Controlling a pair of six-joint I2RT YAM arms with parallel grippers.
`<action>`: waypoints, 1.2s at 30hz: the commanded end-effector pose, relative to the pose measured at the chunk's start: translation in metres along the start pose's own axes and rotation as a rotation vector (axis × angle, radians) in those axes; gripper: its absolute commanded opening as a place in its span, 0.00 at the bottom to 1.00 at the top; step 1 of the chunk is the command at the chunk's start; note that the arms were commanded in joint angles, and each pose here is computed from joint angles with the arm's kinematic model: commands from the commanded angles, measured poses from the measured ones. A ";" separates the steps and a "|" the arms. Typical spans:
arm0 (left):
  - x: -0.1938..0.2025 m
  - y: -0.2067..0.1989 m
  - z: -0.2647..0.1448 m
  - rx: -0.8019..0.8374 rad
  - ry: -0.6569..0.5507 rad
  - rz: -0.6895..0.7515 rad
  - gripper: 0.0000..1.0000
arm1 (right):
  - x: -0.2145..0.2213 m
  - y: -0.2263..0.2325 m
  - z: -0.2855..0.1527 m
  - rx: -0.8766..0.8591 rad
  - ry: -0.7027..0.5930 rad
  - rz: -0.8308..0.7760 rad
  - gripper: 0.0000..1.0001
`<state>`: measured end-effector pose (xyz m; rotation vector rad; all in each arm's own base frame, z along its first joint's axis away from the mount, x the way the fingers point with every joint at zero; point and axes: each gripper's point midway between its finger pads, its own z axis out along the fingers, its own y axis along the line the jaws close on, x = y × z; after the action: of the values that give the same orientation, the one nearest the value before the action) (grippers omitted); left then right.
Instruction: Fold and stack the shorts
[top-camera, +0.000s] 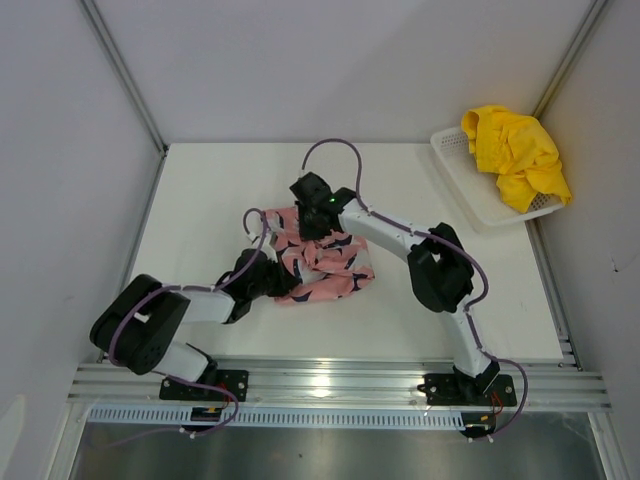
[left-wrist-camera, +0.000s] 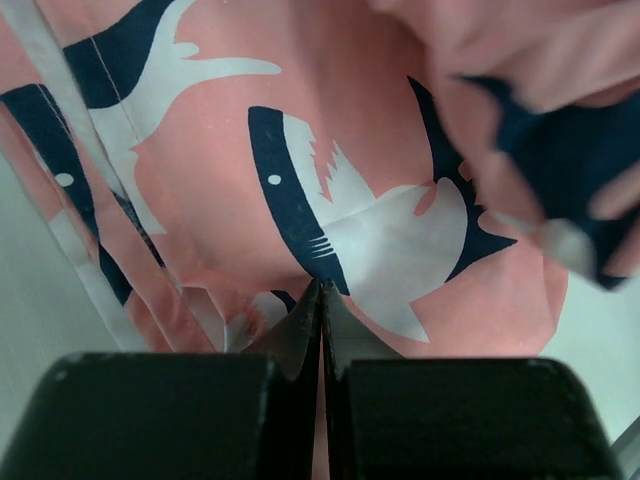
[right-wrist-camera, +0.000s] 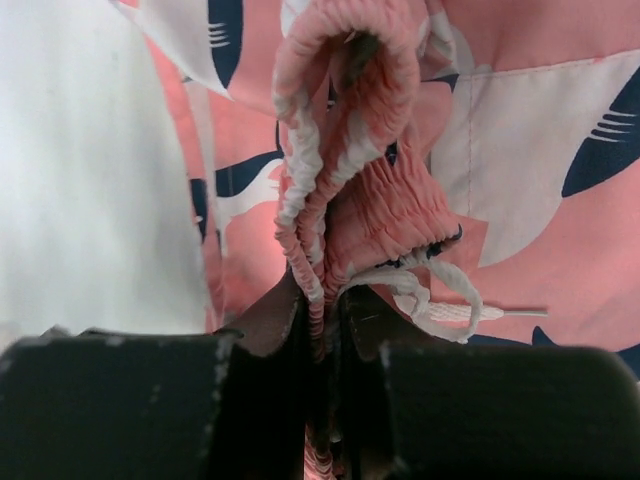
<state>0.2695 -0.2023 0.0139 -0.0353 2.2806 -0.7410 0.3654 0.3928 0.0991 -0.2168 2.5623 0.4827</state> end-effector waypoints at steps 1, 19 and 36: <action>0.033 0.016 -0.011 -0.055 0.097 -0.014 0.00 | -0.019 0.016 0.007 0.032 -0.093 -0.044 0.12; 0.007 0.012 -0.034 -0.082 0.017 0.003 0.02 | -0.012 0.060 -0.050 -0.301 -0.099 -0.075 0.68; -0.079 -0.019 -0.085 -0.011 -0.155 -0.032 0.00 | -0.002 0.031 -0.015 -0.443 -0.093 0.095 0.01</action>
<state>0.2580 -0.1573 0.0958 -0.1362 2.1846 -0.6886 0.3657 0.3923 0.1286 -0.1767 2.3642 0.9716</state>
